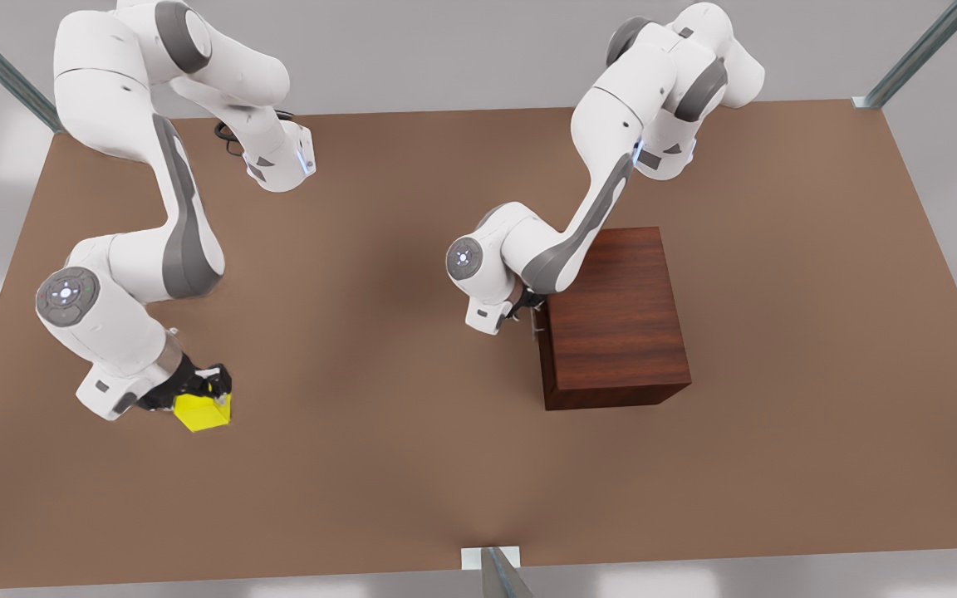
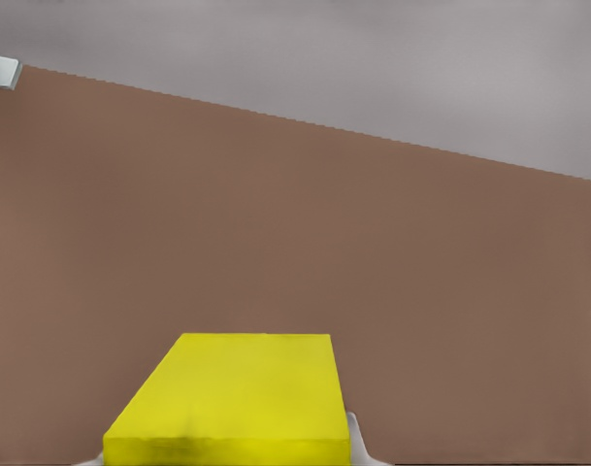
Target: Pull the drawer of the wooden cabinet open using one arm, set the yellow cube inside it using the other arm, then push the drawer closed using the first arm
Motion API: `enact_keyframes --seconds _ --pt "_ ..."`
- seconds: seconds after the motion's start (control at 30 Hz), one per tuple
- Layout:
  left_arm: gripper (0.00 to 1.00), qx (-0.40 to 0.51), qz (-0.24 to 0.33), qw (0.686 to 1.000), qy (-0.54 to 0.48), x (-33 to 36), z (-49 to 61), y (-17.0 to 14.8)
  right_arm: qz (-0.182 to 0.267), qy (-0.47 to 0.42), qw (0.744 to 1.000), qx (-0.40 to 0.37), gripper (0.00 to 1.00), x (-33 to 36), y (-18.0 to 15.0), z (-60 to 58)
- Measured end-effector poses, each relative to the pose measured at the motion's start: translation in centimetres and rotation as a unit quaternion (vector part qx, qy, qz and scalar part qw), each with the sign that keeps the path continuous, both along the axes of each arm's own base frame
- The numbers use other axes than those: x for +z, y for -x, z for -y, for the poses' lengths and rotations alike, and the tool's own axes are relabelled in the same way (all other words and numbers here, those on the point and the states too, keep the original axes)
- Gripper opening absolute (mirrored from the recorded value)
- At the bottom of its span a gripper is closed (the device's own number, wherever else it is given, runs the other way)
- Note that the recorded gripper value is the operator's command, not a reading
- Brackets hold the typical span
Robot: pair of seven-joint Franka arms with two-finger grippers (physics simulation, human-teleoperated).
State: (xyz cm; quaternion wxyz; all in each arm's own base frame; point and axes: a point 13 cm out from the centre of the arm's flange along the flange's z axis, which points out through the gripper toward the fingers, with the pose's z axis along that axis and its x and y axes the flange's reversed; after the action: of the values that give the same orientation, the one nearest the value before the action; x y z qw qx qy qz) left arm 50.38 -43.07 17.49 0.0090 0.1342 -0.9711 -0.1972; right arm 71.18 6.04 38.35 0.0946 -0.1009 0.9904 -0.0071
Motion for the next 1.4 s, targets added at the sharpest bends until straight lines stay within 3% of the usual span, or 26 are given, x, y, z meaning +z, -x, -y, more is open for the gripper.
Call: enact_keyframes --seconds 0.2,0.37,0.83,0.97,1.0,1.1,1.2,1.27,1.33,1.4 --pt "0.57 -0.002 0.021 1.000 0.020 0.5 2.3 -0.7 -0.034 0.020 0.999 -0.024 0.56 6.5 6.3 2.8" --pt "0.57 -0.006 0.031 0.999 0.032 1.0 4.2 -0.3 -0.083 0.036 0.996 -0.021 0.56 5.7 9.9 1.4" --pt "0.58 -0.013 0.074 0.994 0.085 2.3 9.7 -0.7 -0.126 0.031 0.991 -0.021 0.56 5.2 12.1 1.3" --pt "0.62 -0.012 0.099 0.984 0.148 9.8 13.9 -0.3 -0.128 0.031 0.991 -0.021 0.56 5.2 12.2 1.2" --pt "0.69 -0.005 0.105 0.980 0.167 12.9 14.1 -0.4 -0.128 0.031 0.991 -0.021 0.56 5.2 12.2 1.2" --pt "0.99 0.072 0.109 0.970 0.207 22.5 6.5 -5.3 -0.129 0.031 0.991 -0.022 0.56 5.1 12.2 1.3" --pt "1.00 0.168 0.086 0.960 0.205 27.3 -9.7 -11.9 -0.118 0.028 0.993 -0.012 0.58 5.0 10.0 -0.1" --pt "1.00 0.215 0.065 0.955 0.194 27.8 -21.2 -14.6 -0.113 0.018 0.993 0.034 0.58 4.1 8.2 -6.5" --pt "1.00 0.231 0.043 0.954 0.189 27.7 -29.3 -15.3 -0.116 0.009 0.990 0.083 0.58 2.0 7.5 -14.7" --pt "1.00 0.221 0.032 0.956 0.190 29.3 -34.0 -14.1 -0.118 0.003 0.987 0.110 0.59 -0.6 7.4 -21.5"
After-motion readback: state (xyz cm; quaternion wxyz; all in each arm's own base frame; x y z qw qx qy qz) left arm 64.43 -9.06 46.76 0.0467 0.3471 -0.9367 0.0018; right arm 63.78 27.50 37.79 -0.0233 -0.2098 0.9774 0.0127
